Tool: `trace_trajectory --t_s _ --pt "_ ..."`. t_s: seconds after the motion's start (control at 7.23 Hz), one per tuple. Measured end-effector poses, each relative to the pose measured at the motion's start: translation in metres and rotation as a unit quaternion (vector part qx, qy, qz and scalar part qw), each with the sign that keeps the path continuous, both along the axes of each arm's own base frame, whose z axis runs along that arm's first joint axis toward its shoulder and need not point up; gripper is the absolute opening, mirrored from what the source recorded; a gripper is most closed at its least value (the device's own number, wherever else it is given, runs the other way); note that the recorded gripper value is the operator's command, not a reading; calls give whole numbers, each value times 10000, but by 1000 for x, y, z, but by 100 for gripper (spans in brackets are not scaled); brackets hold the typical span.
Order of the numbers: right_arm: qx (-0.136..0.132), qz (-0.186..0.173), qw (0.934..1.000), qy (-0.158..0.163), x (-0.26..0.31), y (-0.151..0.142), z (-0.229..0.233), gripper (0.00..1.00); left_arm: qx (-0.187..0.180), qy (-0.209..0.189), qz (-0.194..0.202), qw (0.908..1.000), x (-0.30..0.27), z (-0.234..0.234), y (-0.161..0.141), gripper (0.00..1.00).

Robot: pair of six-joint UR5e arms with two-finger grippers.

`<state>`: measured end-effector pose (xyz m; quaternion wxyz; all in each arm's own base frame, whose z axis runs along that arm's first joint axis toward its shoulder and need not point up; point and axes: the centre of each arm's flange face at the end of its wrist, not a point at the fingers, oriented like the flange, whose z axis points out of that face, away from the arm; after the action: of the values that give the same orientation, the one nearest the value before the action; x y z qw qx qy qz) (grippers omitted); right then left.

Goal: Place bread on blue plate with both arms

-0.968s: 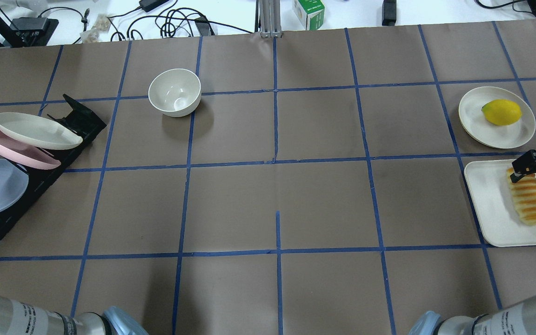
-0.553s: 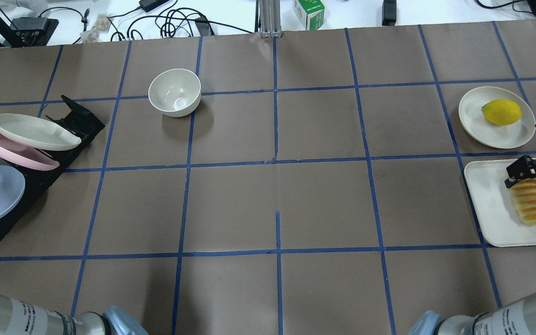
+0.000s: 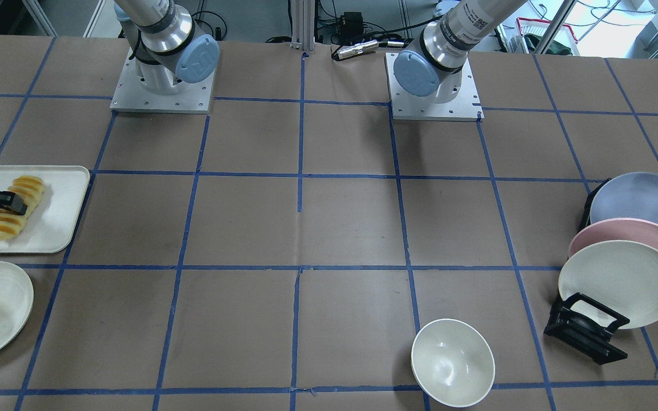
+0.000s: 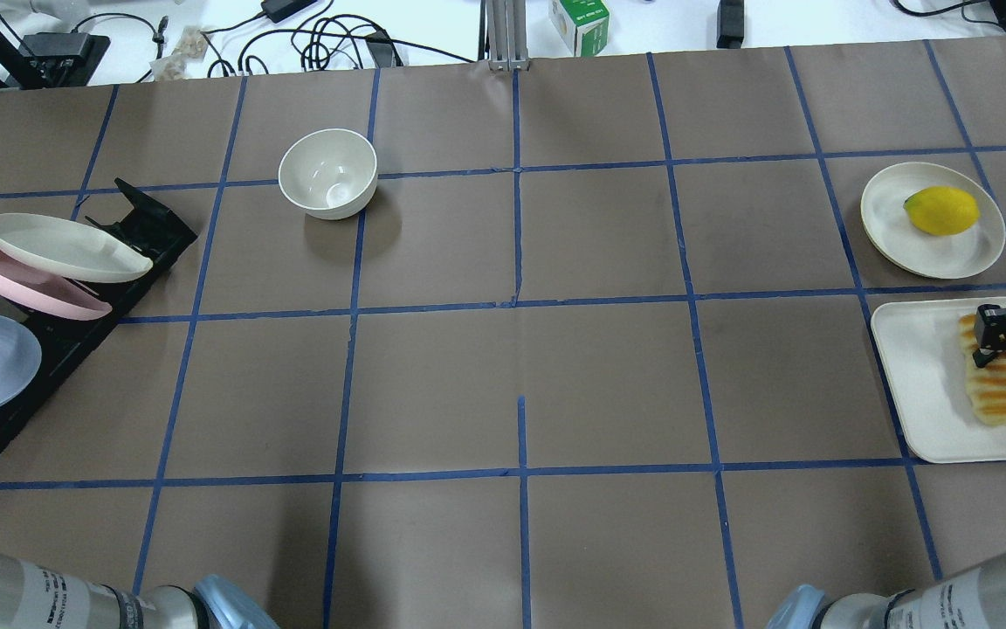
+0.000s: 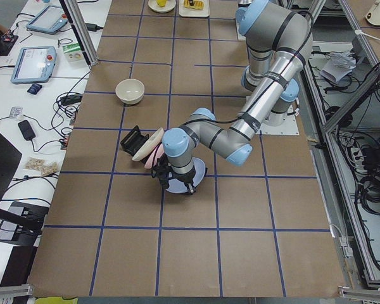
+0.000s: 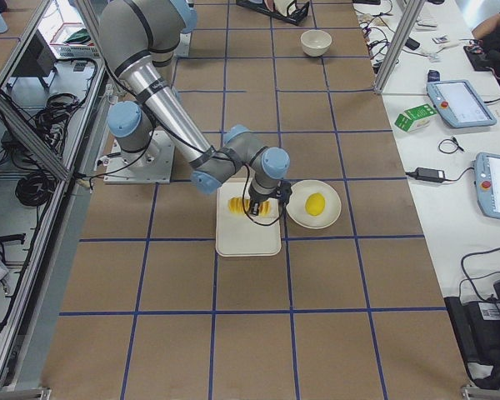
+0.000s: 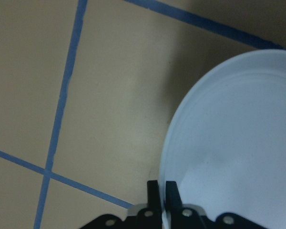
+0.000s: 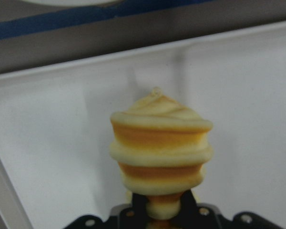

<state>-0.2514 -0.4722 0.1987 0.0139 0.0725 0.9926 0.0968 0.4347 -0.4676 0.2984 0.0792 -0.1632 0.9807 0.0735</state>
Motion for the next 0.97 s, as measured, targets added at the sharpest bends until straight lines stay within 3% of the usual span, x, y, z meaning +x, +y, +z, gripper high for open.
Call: trace_trajectory --t_s 0.41,0.69,0.97 --pt "-137 50 9998 167 22 -4 44 0 186 -32 -98 9998 -4 14 3 0" --pt "-47 2 9999 164 51 -17 88 0 431 -123 -161 9989 -11 29 10 0" --pt "127 -69 9998 147 85 -40 139 0 535 27 -293 9981 -47 67 14 0"
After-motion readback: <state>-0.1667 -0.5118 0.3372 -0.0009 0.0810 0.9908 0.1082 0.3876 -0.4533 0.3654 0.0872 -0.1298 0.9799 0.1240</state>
